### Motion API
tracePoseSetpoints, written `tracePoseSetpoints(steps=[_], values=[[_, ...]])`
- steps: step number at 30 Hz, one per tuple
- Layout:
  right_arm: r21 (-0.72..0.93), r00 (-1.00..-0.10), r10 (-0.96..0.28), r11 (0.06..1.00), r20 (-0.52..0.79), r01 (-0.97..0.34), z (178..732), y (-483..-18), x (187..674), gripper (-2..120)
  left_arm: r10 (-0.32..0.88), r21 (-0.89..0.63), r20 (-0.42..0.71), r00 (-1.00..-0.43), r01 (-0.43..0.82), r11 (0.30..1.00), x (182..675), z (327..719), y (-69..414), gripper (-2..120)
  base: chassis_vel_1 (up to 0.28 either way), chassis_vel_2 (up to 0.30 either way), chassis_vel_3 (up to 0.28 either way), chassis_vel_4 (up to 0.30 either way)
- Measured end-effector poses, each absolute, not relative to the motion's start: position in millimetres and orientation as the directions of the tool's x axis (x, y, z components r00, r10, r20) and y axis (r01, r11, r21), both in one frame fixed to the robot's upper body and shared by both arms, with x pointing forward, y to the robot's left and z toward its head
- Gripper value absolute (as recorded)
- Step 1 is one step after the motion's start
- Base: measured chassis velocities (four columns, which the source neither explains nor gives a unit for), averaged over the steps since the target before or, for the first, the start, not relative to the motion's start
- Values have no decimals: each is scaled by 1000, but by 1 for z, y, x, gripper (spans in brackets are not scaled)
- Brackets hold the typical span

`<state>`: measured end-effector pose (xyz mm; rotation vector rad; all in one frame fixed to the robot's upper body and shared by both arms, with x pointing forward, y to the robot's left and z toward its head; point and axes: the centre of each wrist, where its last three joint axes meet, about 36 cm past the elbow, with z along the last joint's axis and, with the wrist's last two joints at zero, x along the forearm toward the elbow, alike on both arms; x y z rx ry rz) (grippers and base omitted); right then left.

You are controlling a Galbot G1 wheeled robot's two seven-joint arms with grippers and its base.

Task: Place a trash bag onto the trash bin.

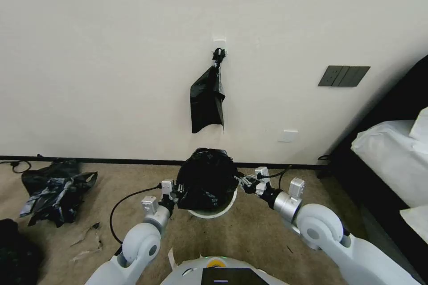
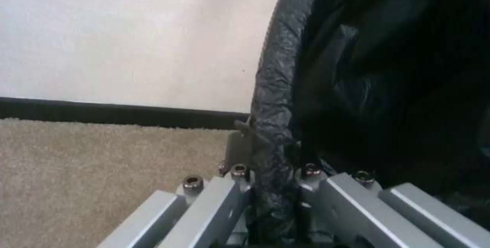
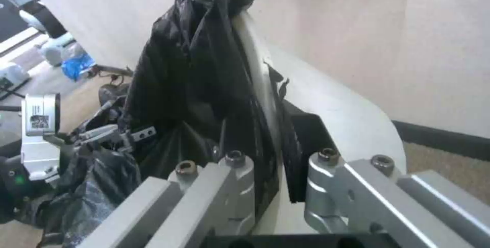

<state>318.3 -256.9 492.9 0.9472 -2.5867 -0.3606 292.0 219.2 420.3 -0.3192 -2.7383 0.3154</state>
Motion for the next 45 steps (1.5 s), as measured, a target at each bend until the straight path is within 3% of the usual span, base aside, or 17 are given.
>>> tracePoseSetpoints(steps=[9,15,27,28,38,45], values=[[340,-704,-671,734,233,-587,494,-253,317,43,266,-259,335,-904,183,948,290,420,218,1,0,0,0,0],[337,-705,-674,731,221,-594,497,-252,315,57,266,-258,336,-903,183,949,290,420,219,1,0,0,0,0],[327,-708,-672,734,219,-595,494,-251,311,16,265,-264,335,-904,179,948,290,421,218,1,0,0,0,0],[332,-711,-669,736,217,-591,493,-251,309,1,263,-268,337,-904,176,947,290,421,219,1,0,0,0,0],[322,-741,-632,767,227,-555,497,-261,313,0,284,-299,338,-897,184,936,289,423,220,1,0,0,0,0],[311,-737,-596,800,319,-513,502,-288,326,0,313,-324,307,-899,211,922,291,424,227,1,0,0,0,0]])
